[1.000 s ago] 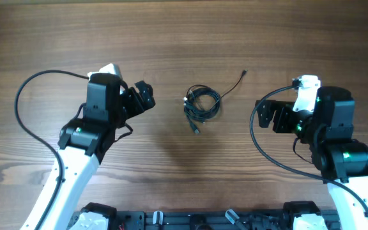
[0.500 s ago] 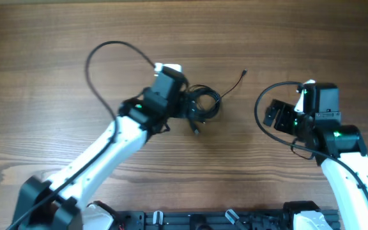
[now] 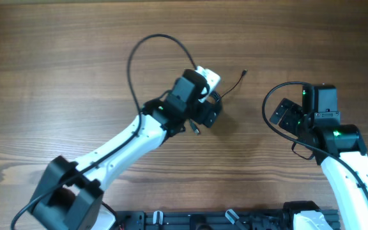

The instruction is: Untangle cables

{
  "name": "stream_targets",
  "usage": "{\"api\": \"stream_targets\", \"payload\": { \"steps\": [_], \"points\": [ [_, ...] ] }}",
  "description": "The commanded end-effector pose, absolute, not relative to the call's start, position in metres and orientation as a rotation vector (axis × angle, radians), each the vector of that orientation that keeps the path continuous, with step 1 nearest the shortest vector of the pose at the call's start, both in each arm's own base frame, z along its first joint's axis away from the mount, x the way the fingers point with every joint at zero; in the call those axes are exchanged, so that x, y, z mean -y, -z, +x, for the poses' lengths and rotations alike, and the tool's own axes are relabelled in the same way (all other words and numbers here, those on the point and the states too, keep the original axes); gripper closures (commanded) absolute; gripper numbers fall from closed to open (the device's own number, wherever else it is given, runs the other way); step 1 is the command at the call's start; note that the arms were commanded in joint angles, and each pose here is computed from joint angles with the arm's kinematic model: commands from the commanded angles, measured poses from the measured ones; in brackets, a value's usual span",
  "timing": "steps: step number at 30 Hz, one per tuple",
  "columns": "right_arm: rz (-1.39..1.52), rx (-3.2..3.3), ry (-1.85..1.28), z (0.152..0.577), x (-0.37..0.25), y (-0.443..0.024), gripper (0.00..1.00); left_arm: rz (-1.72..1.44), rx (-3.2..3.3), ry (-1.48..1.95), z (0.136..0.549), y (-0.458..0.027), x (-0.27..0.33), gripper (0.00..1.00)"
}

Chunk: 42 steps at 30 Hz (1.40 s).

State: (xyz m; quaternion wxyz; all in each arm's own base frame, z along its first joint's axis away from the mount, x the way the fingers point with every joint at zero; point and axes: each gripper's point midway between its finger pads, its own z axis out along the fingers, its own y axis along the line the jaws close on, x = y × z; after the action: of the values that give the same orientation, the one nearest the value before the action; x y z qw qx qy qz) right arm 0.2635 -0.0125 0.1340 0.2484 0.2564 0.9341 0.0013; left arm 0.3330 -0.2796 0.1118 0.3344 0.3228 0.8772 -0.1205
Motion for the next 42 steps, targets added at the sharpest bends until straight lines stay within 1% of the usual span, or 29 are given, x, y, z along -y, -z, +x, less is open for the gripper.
{"api": "stream_targets", "payload": {
  "steps": [1, 3, 4, 5, 8, 13, 14, 16, 18, 20, 22, 23, 26, 27, 28, 29, 30, 31, 32, 33, 36, 38, 39, 42],
  "points": [
    [0.749, -2.509, 0.017, 0.268, 0.018, -0.141, 0.00, 1.109, -2.240, 0.279, 0.322, -0.085, 0.295, 0.00],
    [0.749, -2.506, 0.015, 0.269, 0.018, -0.141, 0.00, 1.141, -2.258, 0.307, 0.316, -0.074, 0.301, 0.00],
    [0.748, -2.502, 0.014, 0.270, 0.018, -0.142, 0.00, 1.159, -2.267, 0.328, 0.312, -0.068, 0.304, 0.03],
    [0.744, -2.494, 0.010, 0.272, 0.018, -0.143, 0.00, 1.174, -2.275, 0.341, 0.309, -0.064, 0.307, 0.09],
    [0.742, -2.471, 0.000, 0.277, 0.018, -0.146, 0.00, 1.186, -2.310, 0.351, 0.302, -0.049, 0.312, 0.15],
    [0.741, -2.464, -0.004, 0.278, 0.018, -0.147, 0.00, 1.243, -2.348, 0.343, 0.290, -0.023, 0.318, 0.16],
    [0.741, -2.464, -0.004, 0.278, 0.018, -0.147, 0.00, 1.258, -2.357, 0.341, 0.287, -0.017, 0.319, 0.11],
    [0.741, -2.463, -0.004, 0.278, 0.018, -0.147, 0.00, 1.285, -2.373, 0.336, 0.281, -0.005, 0.321, 0.10],
    [0.740, -2.464, -0.003, 0.278, 0.018, -0.147, 0.00, 1.292, -2.382, 0.332, 0.280, 0.001, 0.321, 0.10],
    [0.738, -2.466, -0.011, 0.278, 0.017, -0.147, 0.00, 1.287, -2.380, 0.319, 0.282, 0.001, 0.320, 0.16],
    [0.734, -2.465, -0.031, 0.280, 0.015, -0.147, 0.00, 1.256, -2.368, 0.235, 0.292, 0.000, 0.314, 0.30],
    [0.733, -2.463, -0.031, 0.280, 0.015, -0.147, 0.00, 1.240, -2.364, 0.190, 0.298, 0.000, 0.311, 0.33],
    [0.733, -2.464, -0.030, 0.280, 0.015, -0.147, 0.00, 1.219, -2.354, 0.137, 0.304, -0.002, 0.307, 0.33],
    [0.734, -2.464, -0.030, 0.280, 0.015, -0.147, 0.00, 1.212, -2.348, 0.128, 0.306, -0.002, 0.307, 0.35],
    [0.734, -2.464, -0.031, 0.280, 0.015, -0.147, 0.00, 1.208, -2.343, 0.127, 0.307, -0.003, 0.307, 0.40],
    [0.734, -2.464, -0.031, 0.280, 0.015, -0.147, 0.00, 1.204, -2.337, 0.130, 0.309, -0.004, 0.308, 0.46],
    [0.734, -2.464, -0.031, 0.280, 0.015, -0.147, 0.00, 1.197, -2.327, 0.129, 0.311, -0.005, 0.309, 0.54],
    [0.734, -2.464, -0.031, 0.280, 0.015, -0.147, 0.00, 1.190, -2.320, 0.123, 0.313, -0.006, 0.310, 0.67],
    [0.733, -2.464, -0.031, 0.280, 0.015, -0.147, 0.00, 1.184, -2.316, 0.115, 0.314, -0.007, 0.309, 0.87],
    [0.734, -2.464, -0.031, 0.280, 0.015, -0.147, 0.00, 1.179, -2.314, 0.105, 0.316, -0.008, 0.309, 0.96],
    [0.733, -2.464, -0.031, 0.280, 0.015, -0.147, 0.00, 1.170, -2.292, 0.117, 0.316, -0.018, 0.312, 0.96],
    [0.725, -2.472, -0.052, 0.280, 0.011, -0.147, 0.00, 1.113, -2.280, 0.146, 0.319, -0.035, 0.314, 0.96],
    [0.721, -2.476, -0.070, 0.280, 0.009, -0.147, 0.00, 1.055, -2.286, 0.170, 0.321, -0.044, 0.314, 0.96],
    [0.700, -2.486, -0.134, 0.282, 0.000, -0.147, 0.00, 0.733, -2.338, 0.351, 0.331, -0.084, 0.311, 0.96]
  ]
}}
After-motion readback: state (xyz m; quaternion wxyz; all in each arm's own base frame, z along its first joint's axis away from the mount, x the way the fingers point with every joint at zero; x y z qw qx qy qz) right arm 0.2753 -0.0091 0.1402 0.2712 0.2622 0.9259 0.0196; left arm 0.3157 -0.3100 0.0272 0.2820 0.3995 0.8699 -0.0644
